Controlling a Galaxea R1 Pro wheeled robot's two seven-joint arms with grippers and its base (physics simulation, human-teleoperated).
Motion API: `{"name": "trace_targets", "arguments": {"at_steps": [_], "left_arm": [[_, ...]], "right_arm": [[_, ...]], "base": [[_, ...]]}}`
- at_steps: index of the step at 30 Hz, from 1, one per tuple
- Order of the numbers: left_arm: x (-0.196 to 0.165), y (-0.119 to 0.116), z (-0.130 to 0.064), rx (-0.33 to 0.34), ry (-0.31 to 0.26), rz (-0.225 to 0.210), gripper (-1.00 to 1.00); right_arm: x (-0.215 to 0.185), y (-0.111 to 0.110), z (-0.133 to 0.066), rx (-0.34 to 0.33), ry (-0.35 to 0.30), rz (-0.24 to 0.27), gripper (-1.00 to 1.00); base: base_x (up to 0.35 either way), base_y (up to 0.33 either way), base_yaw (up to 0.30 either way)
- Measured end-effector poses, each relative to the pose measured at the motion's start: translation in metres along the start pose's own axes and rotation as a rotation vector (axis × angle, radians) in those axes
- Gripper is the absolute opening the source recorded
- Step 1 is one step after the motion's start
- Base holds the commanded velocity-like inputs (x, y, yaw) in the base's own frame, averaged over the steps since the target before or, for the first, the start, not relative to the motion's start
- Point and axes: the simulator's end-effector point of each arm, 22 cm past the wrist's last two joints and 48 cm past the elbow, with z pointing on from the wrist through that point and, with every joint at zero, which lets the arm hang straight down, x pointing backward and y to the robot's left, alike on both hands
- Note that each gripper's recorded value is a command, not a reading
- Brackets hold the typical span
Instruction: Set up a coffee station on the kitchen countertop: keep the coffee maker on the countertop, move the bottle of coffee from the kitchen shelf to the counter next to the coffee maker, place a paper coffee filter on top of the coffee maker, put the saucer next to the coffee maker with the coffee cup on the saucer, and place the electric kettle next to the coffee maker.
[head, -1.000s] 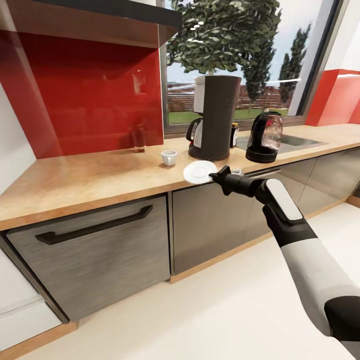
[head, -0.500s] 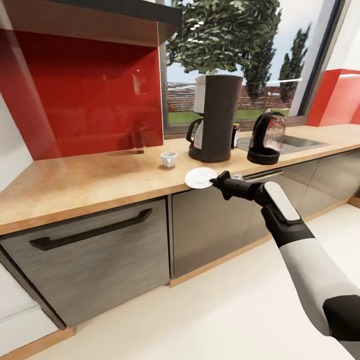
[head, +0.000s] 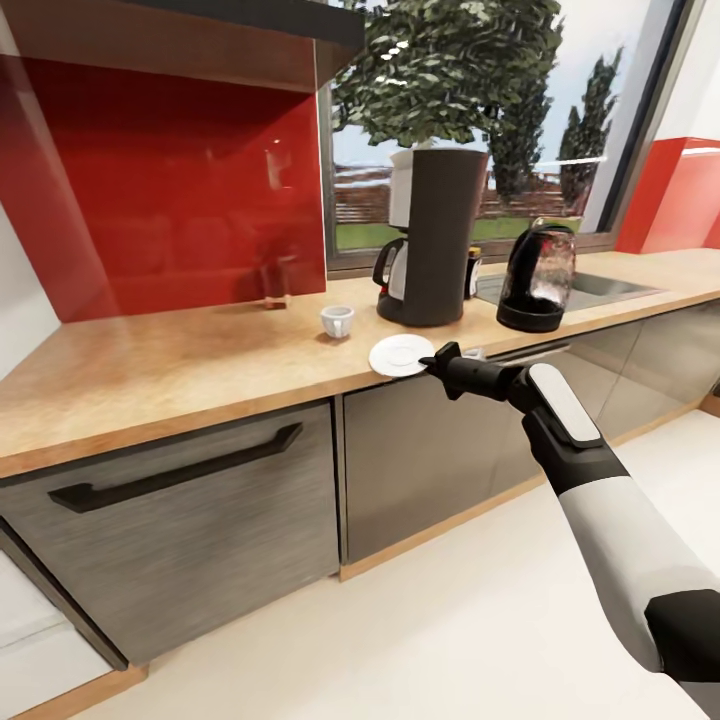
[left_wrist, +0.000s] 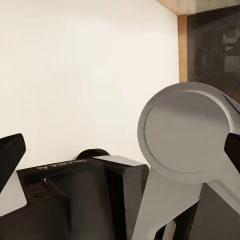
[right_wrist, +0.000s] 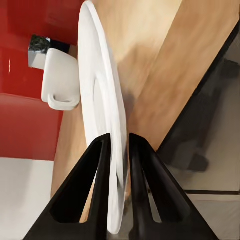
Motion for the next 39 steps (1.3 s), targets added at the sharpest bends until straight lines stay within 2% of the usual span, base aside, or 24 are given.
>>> {"name": "trace_targets", "arguments": {"at_steps": [39], "left_arm": [[0.0, 0.0001, 0.0, 0.0, 0.0, -0.001, 1.0]], "right_arm": [[-0.0005, 0.001, -0.0003, -0.001, -0.002, -0.007, -1.0]], "base": [[0.059, 0.022, 0.0]]}}
